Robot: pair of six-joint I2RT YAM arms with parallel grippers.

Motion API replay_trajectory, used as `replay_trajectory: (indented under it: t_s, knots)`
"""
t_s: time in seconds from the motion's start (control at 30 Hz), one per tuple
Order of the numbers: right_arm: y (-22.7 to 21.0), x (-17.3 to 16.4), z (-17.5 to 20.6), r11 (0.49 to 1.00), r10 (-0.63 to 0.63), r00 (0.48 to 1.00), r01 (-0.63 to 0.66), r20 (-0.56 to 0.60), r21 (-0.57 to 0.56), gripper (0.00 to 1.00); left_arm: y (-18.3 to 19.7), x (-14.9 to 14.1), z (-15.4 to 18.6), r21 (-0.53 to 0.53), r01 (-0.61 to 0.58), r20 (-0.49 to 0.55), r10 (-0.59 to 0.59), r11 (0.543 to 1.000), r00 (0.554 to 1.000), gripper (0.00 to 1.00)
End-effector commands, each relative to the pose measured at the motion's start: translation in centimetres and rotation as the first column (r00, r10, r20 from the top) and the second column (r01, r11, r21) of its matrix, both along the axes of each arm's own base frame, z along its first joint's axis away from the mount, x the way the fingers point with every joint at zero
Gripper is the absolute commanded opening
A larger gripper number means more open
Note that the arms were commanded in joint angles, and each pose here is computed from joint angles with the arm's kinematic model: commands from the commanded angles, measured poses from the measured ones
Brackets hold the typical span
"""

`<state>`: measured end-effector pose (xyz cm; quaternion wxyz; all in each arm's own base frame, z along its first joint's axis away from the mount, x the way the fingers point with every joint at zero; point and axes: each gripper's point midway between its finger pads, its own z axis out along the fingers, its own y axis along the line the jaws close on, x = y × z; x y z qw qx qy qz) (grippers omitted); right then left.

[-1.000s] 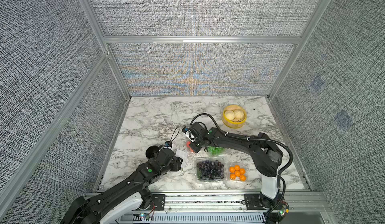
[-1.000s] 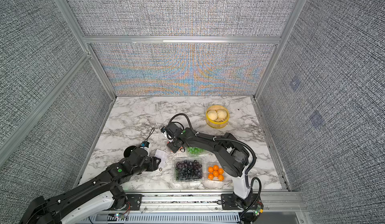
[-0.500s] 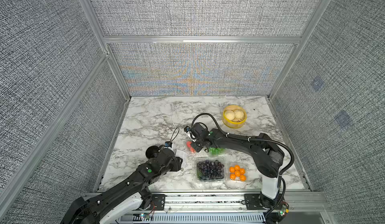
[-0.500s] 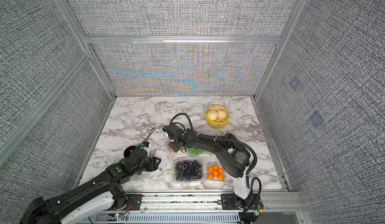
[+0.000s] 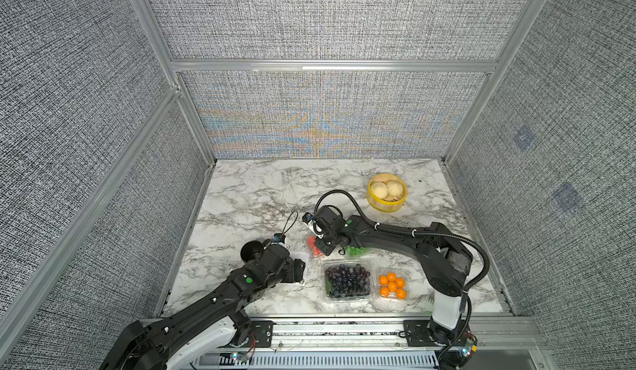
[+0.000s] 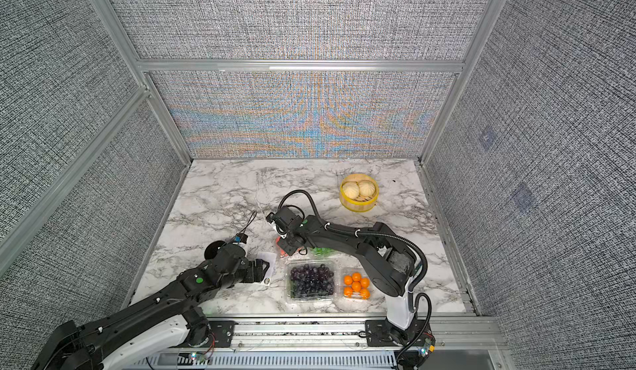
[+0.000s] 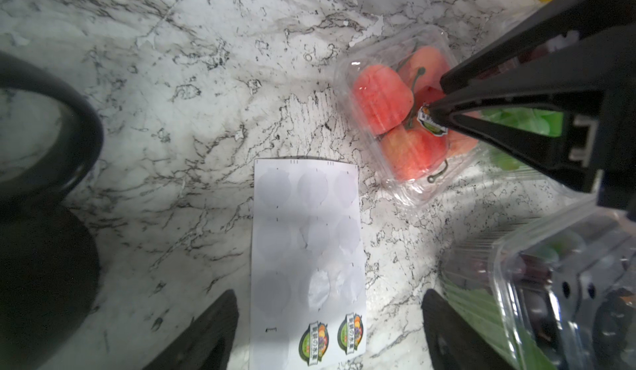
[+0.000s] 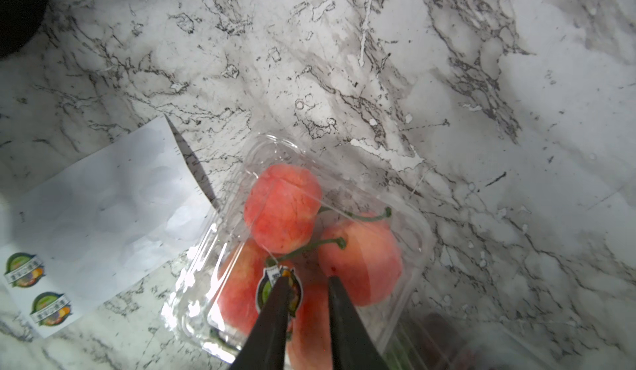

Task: Label fruit boxes
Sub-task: Stick the label on the fruit box.

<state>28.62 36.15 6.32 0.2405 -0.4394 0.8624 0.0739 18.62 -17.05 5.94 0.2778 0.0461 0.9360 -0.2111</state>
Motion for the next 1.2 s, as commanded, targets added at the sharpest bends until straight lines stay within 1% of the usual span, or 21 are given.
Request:
replay_trajectory:
  t_s: [0.0, 0.07, 0.23, 0.33, 0.47, 0.63, 0.8, 0.9, 1.0, 1.07, 1.17]
  knots:
    - [-0.5, -0.3, 0.1, 1.000, 0.011, 1.000, -0.011, -0.001, -0.021, 0.26, 0.1, 0.1, -0.1, 0.006, -0.001, 0.001, 0.001, 1.000, 1.000, 0.84]
    - [0.2, -0.4, 0.7, 0.999, 0.028, 1.000, -0.028, -0.001, 0.015, 0.27, 0.0, 0.1, -0.2, 0.000, -0.001, 0.000, 0.001, 1.000, 1.000, 0.85]
    - [0.9, -0.3, 3.0, 0.996, 0.037, 0.999, -0.039, 0.027, 0.079, 0.29, -0.6, 0.1, -0.9, 0.007, 0.023, -0.027, -0.023, 1.000, 0.999, 0.89]
    - [0.6, -0.6, 3.1, 0.995, 0.038, 0.999, -0.040, 0.029, 0.088, 0.29, -0.7, 0.0, -1.2, 0.030, 0.024, -0.065, -0.022, 0.999, 0.998, 0.90]
    - [0.1, -0.9, 1.7, 0.998, 0.040, 0.999, -0.040, 0.007, 0.051, 0.27, -1.0, -0.1, -1.6, 0.058, 0.039, -0.102, -0.033, 0.998, 0.994, 0.90]
    - [0.1, -1.0, 0.2, 0.999, 0.044, 0.999, -0.044, -0.008, 0.017, 0.27, -1.1, -0.1, -1.9, 0.065, 0.047, -0.116, -0.039, 0.997, 0.992, 0.90]
    - [-0.7, -0.4, -0.6, 0.999, 0.018, 1.000, -0.017, 0.020, -0.045, 0.27, -0.6, -0.3, -1.8, 0.071, 0.030, -0.116, -0.022, 0.997, 0.993, 0.90]
    - [-1.0, -0.3, -0.6, 0.998, 0.012, 0.999, -0.010, 0.031, -0.056, 0.27, 0.1, -0.4, -1.8, 0.099, 0.007, -0.121, 0.005, 0.995, 0.993, 0.90]
    - [-0.5, -0.6, -0.1, 0.999, 0.023, 0.999, -0.022, 0.035, -0.027, 0.28, 0.7, -0.7, -2.1, 0.134, -0.011, -0.145, 0.030, 0.991, 0.989, 0.90]
    - [-0.2, -0.7, 0.7, 1.000, 0.022, 0.999, -0.022, 0.035, 0.006, 0.29, 0.5, -1.0, -2.2, 0.130, 0.001, -0.161, 0.020, 0.991, 0.987, 0.90]
    - [0.6, -1.0, 3.2, 0.994, 0.024, 0.999, -0.029, 0.048, 0.104, 0.36, 0.1, -1.3, -2.5, 0.134, 0.014, -0.171, 0.009, 0.991, 0.985, 0.91]
